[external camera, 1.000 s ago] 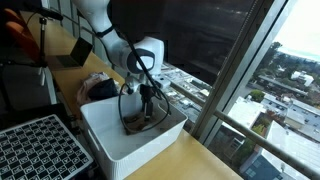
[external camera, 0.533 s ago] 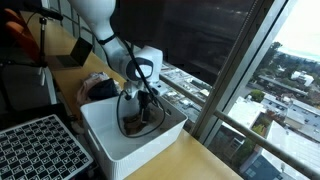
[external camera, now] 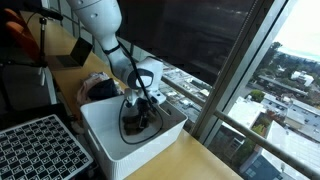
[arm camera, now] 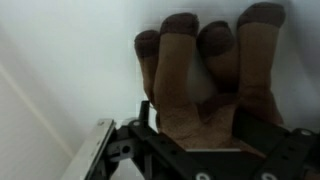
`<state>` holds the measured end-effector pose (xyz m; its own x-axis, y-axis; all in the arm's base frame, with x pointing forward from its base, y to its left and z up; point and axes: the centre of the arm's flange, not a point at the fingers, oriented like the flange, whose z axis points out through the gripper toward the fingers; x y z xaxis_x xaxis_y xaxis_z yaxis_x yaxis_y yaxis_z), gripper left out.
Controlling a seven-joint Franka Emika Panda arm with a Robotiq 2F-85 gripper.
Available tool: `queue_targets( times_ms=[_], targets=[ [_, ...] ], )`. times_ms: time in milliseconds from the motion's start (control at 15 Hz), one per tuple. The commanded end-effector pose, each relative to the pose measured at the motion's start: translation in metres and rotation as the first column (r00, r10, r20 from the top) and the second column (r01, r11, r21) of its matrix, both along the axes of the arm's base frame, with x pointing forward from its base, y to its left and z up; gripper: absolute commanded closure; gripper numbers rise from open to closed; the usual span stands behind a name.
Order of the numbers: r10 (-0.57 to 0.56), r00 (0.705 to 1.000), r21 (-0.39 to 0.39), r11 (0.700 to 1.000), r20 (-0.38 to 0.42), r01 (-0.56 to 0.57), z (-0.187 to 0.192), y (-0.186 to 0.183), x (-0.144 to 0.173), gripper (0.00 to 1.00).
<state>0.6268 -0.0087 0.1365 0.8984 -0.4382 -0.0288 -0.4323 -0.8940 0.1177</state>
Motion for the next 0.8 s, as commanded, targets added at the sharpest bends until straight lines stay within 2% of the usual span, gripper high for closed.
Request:
queue_targets(
  times_ms=[0,200,467,733],
  targets=[
    [-0.007,1.000,0.038,0.999,-0.007,0.007,-0.021,-0.007,0.008,0.47],
    [-0.018,1.000,0.047,0.999,-0.005,0.018,-0.019,-0.012,0.005,0.69],
    [-0.078,0.996,0.018,0.997,0.033,0.078,0.026,-0.030,-0.007,0.98],
    [-0.158,0.981,-0.044,0.986,0.110,0.164,0.095,-0.074,-0.022,1.00]
  ],
)
